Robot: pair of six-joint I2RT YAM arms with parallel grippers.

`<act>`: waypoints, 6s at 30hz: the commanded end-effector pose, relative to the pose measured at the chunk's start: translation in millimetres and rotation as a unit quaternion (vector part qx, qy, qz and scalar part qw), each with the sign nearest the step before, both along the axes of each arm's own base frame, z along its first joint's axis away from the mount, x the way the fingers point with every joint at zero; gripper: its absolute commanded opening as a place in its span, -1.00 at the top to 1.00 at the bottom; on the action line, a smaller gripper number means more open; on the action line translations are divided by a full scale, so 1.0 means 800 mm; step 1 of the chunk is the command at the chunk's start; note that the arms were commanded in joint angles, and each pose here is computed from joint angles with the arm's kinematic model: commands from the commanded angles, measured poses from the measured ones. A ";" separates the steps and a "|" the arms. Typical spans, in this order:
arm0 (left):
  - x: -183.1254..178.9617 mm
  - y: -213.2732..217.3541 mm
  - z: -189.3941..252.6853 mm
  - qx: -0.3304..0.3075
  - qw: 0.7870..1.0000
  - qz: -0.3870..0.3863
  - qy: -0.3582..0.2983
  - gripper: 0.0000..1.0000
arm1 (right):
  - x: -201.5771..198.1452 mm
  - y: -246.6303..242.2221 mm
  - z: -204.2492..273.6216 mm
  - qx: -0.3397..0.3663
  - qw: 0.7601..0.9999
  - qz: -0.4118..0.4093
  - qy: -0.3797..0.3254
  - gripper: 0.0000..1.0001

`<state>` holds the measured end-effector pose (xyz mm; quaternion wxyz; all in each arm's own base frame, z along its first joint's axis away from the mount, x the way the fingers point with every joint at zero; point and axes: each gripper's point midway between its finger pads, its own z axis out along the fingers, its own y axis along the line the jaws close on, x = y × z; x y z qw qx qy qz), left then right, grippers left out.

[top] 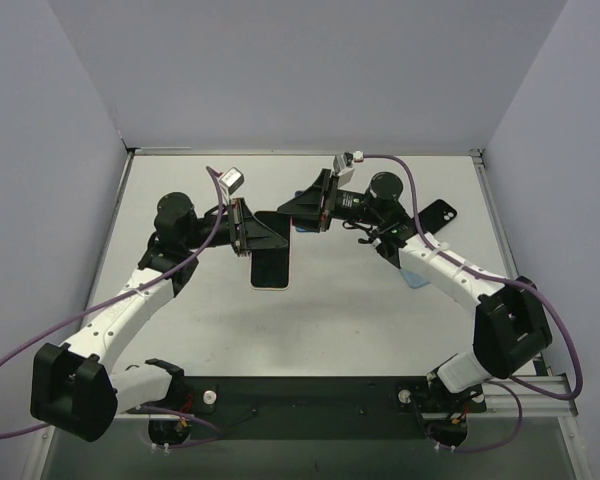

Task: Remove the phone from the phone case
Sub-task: Remove the phone case from the phone.

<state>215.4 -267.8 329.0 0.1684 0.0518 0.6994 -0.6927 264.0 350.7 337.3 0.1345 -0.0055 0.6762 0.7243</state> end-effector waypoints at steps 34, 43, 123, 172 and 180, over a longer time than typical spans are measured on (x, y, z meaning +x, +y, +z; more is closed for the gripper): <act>-0.005 0.006 0.020 -0.047 0.999 0.006 -0.015 0.84 | -0.010 -0.034 0.068 0.025 0.991 -0.096 -0.088 1.00; -0.006 0.008 0.024 -0.054 0.998 0.023 -0.018 1.00 | -0.001 -0.036 0.041 -0.003 0.992 -0.113 -0.058 0.47; -0.136 0.059 0.288 -0.279 0.843 -0.018 -0.459 1.00 | 0.023 0.017 0.111 0.339 0.918 0.018 0.205 1.00; -0.182 0.081 0.337 -0.348 0.785 -0.048 -0.510 1.00 | 0.035 0.069 -0.025 0.238 0.929 0.001 0.282 1.00; -0.176 0.082 0.344 -0.347 0.791 -0.038 -0.503 1.00 | 0.031 0.055 -0.128 0.034 0.971 -0.060 0.229 1.00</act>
